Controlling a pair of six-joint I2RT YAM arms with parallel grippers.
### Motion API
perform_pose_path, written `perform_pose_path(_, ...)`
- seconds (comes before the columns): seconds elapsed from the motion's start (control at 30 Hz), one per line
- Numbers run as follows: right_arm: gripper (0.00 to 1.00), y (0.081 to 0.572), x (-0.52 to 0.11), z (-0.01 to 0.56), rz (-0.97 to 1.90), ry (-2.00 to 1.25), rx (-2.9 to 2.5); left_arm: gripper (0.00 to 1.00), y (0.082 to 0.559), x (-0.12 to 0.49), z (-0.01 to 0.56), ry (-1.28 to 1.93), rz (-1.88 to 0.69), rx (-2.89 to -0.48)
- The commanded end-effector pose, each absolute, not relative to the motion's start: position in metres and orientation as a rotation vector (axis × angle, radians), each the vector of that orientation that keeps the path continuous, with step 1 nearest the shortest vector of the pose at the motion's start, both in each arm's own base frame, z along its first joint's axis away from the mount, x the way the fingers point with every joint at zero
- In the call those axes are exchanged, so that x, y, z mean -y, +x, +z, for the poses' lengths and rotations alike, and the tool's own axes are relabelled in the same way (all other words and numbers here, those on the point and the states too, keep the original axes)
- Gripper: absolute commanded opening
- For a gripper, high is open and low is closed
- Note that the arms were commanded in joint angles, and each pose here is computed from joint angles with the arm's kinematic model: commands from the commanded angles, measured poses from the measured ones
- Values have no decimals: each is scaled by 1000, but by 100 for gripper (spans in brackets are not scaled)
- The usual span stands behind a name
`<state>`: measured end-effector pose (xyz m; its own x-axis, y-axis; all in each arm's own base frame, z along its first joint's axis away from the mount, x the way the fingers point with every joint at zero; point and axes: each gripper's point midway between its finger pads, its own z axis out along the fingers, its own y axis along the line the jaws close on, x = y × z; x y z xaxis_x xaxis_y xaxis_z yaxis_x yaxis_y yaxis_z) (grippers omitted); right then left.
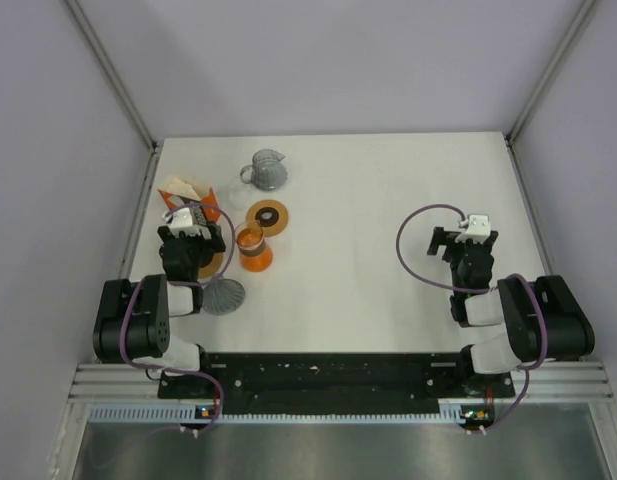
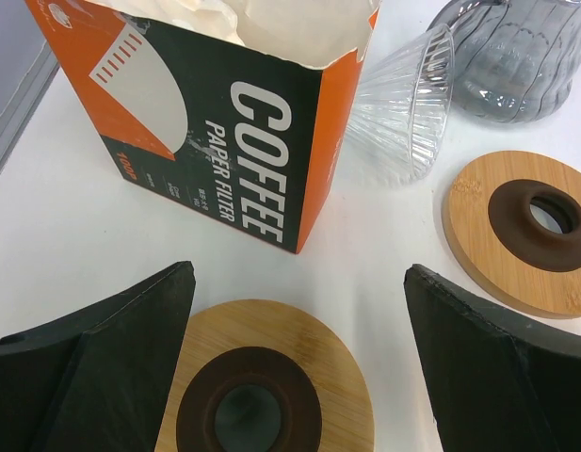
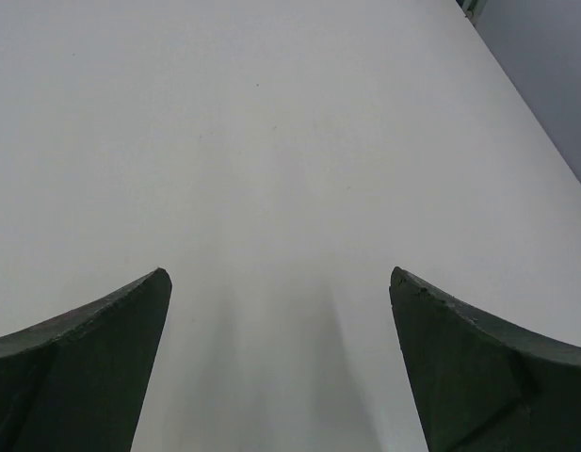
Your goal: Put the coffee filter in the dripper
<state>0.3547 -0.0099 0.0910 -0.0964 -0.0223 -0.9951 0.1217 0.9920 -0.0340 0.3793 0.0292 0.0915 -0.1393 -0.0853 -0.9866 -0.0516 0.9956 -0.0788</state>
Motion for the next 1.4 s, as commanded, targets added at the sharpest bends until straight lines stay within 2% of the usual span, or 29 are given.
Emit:
perform_pose_path(0.0,99,363,10,105,-114,87,-1618,99,387,-31,108,-91,-9,-1660)
perform_pose_path(0.27,99,362,5,109,-86,47,-1616,99,387,-31,109,-89,-7,-1659)
perform_pose_path(0.5,99,364,-2,147,-1,128,-1689,99,388,-39,121,-160,8,-1640)
perform_pose_path(0.63,98,362,-22,167,128,99,-1737,99,406,-44,132,-156,12,-1778)
perform_pose_path(0.8,91,362,-46,202,278,76,-1804,96,410,-38,145,-30,-30,-1960)
perform_pose_path(0.97,84,352,-66,222,344,53,-1909,92,395,-16,175,160,-103,-1975)
perform_pose_path(1.03,84,347,-74,226,309,2,-1959,88,382,-7,183,260,-138,-2018)
perform_pose_path(1.17,86,335,-93,227,280,-93,-2046,87,361,14,208,400,-267,-2124)
perform_pose_path(1.37,90,322,-111,229,304,-123,-2130,85,365,43,245,435,-475,-2175)
